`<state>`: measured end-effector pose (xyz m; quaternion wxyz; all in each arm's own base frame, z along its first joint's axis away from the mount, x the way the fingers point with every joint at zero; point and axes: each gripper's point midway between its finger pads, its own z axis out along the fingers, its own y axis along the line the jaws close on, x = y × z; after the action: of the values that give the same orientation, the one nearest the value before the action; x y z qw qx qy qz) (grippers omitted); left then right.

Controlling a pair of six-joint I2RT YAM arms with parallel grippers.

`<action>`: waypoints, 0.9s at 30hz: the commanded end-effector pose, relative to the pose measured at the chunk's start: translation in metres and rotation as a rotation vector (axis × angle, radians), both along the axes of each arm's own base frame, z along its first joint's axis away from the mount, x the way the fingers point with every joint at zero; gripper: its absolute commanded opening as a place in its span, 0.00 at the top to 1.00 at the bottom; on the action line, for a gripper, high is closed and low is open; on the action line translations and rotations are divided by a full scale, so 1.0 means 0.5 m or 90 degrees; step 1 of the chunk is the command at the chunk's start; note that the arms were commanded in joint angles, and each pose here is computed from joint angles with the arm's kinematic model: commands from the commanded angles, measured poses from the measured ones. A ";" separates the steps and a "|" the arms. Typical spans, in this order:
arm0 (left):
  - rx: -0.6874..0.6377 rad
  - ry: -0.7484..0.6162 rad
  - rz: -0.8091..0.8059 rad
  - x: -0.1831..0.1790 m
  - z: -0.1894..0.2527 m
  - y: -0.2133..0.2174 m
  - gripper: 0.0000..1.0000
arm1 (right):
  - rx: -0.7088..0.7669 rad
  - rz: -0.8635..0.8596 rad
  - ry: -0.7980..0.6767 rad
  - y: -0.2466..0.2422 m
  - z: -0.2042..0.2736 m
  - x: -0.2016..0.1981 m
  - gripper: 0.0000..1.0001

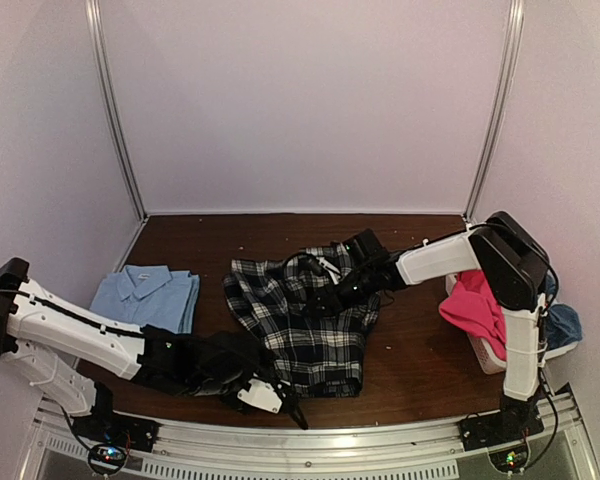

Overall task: Fold and stack the mixed laundry pile
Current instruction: Pick up the rectangle-folded skirt from the center of the board.

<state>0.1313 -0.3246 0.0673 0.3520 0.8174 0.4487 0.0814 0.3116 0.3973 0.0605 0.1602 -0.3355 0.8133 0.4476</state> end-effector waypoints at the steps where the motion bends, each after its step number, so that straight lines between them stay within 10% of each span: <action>1: 0.037 -0.066 -0.062 -0.006 -0.018 -0.017 0.10 | -0.014 0.010 0.009 -0.001 -0.035 -0.008 0.56; 18: 0.053 -0.213 -0.081 0.012 -0.072 -0.086 0.23 | -0.038 0.010 0.046 -0.012 -0.108 -0.022 0.57; 27: -0.051 -0.179 -0.055 -0.006 -0.005 -0.111 0.94 | -0.027 0.012 0.043 -0.021 -0.090 -0.041 0.57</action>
<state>0.1323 -0.3660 0.0305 0.3896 0.8337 0.3342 0.2038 0.3095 0.4008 0.0391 0.1572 -0.3424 0.8034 0.4611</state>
